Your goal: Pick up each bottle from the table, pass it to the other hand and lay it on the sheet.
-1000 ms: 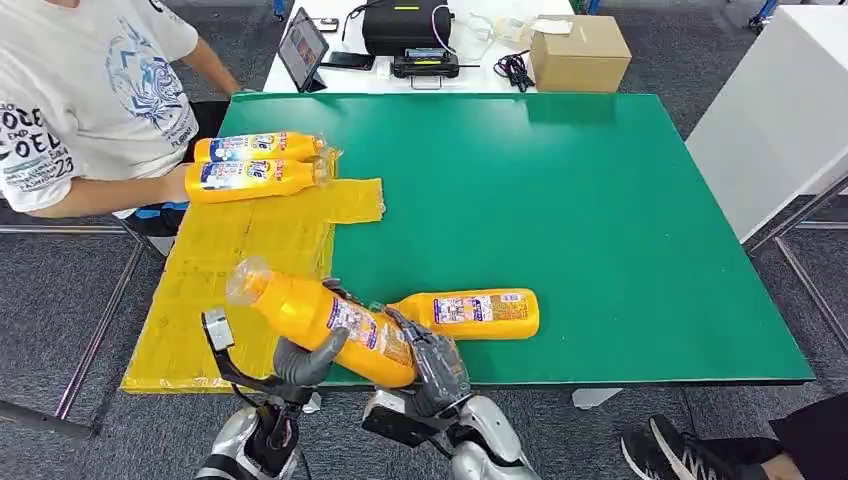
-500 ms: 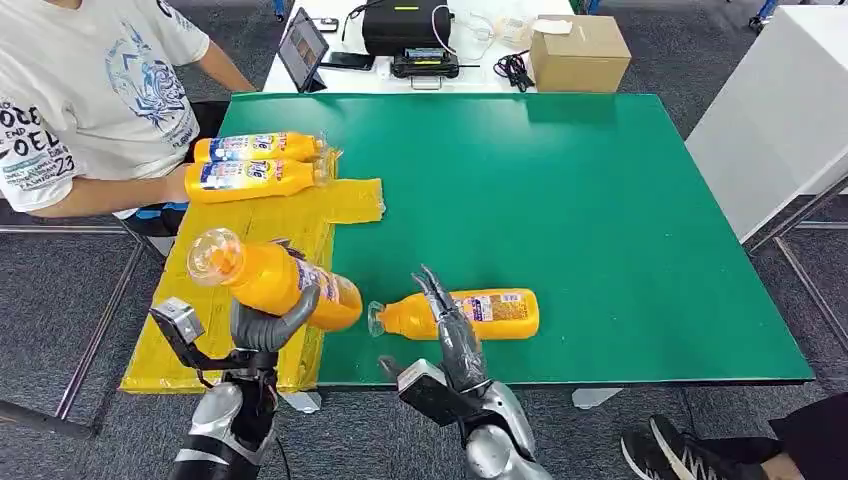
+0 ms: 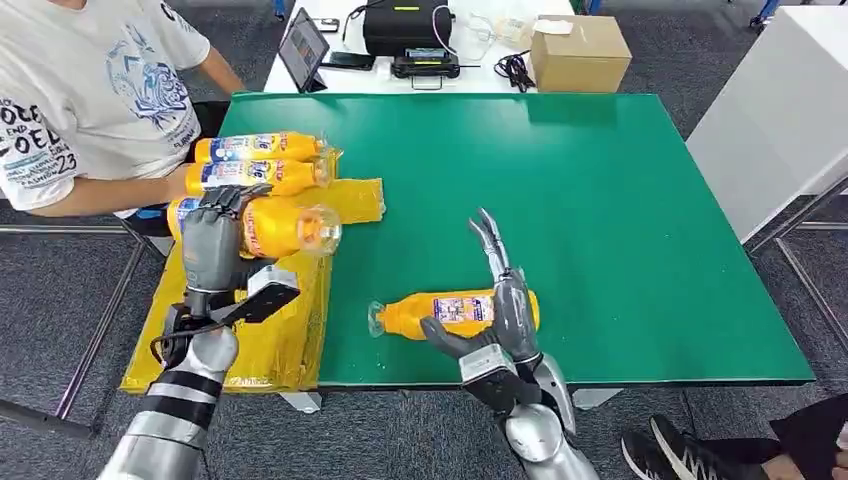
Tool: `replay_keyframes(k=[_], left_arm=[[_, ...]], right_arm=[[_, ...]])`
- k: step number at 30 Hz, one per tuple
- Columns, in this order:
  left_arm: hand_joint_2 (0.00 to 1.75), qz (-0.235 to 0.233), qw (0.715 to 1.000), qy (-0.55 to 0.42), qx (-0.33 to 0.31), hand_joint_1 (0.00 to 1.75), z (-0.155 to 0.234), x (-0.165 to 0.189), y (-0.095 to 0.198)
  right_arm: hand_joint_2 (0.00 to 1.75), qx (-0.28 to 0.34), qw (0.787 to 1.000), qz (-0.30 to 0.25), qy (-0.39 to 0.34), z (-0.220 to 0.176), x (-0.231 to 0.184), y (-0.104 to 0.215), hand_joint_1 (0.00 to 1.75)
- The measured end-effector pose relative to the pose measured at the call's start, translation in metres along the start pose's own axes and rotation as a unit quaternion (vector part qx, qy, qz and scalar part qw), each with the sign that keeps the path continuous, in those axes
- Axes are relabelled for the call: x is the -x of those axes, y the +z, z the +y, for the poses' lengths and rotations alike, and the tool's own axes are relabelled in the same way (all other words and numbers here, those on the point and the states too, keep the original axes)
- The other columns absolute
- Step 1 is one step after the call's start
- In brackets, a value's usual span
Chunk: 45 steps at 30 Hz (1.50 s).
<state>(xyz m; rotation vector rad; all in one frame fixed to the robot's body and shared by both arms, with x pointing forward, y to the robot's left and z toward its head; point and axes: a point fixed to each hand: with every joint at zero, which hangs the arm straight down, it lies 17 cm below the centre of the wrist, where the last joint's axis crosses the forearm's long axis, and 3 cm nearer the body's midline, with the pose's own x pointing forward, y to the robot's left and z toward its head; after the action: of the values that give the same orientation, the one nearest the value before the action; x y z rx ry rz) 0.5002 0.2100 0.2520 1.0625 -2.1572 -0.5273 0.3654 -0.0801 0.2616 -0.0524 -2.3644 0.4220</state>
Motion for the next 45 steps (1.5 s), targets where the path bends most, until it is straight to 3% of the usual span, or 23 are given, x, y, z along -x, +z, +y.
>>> replay_keyframes(k=[3, 6, 15, 22, 23, 26, 28, 30, 31, 37, 45], left_arm=[[1.75, 0.006, 0.999, -0.027, 0.033, 1.75, -0.016, 0.013, 0.004], [1.75, 0.016, 0.990, -0.082, 0.114, 1.75, -0.050, 0.035, 0.017], [1.75, 0.060, 0.936, -0.130, 0.322, 1.75, -0.127, 0.093, 0.106], [1.75, 0.069, 0.924, -0.131, 0.353, 1.75, -0.134, 0.103, 0.114], [1.75, 0.072, 0.922, -0.129, 0.359, 1.64, -0.136, 0.104, 0.115], [1.75, 0.078, 0.917, -0.117, 0.374, 1.64, -0.139, 0.106, 0.117], [1.75, 0.080, 0.914, -0.113, 0.382, 0.00, -0.141, 0.106, 0.116], [1.75, 0.083, 0.912, -0.105, 0.387, 0.00, -0.143, 0.107, 0.118], [0.00, 0.089, 0.910, -0.090, 0.396, 0.00, -0.145, 0.106, 0.120], [0.00, 0.142, 0.881, 0.054, 0.448, 0.00, -0.159, 0.096, 0.131], [0.00, 0.170, 0.840, 0.195, 0.476, 0.00, -0.163, 0.078, 0.141]], right_arm=[[1.75, 0.003, 1.000, -0.003, 0.002, -0.004, -0.001, -0.001, 0.00], [1.75, 0.010, 1.000, -0.013, -0.003, -0.008, -0.007, -0.004, 0.00], [1.75, 0.014, 0.999, -0.026, -0.036, -0.019, -0.018, -0.010, 0.00], [1.75, 0.012, 0.999, -0.025, -0.038, -0.020, -0.016, -0.010, 0.00], [1.75, 0.011, 0.999, -0.025, -0.038, -0.020, -0.016, -0.010, 0.00], [1.75, 0.007, 0.999, -0.024, -0.038, -0.019, -0.016, -0.009, 0.00], [1.75, 0.005, 0.999, -0.024, -0.038, -0.018, -0.016, -0.009, 0.00], [1.75, 0.004, 0.999, -0.024, -0.038, -0.017, -0.016, -0.009, 0.00], [1.75, 0.003, 0.999, -0.024, -0.037, -0.017, -0.016, -0.009, 0.00], [1.75, 0.000, 0.999, -0.020, -0.035, -0.015, -0.012, -0.009, 0.00], [1.75, -0.010, 0.999, -0.010, -0.035, -0.010, 0.002, -0.012, 0.00]])
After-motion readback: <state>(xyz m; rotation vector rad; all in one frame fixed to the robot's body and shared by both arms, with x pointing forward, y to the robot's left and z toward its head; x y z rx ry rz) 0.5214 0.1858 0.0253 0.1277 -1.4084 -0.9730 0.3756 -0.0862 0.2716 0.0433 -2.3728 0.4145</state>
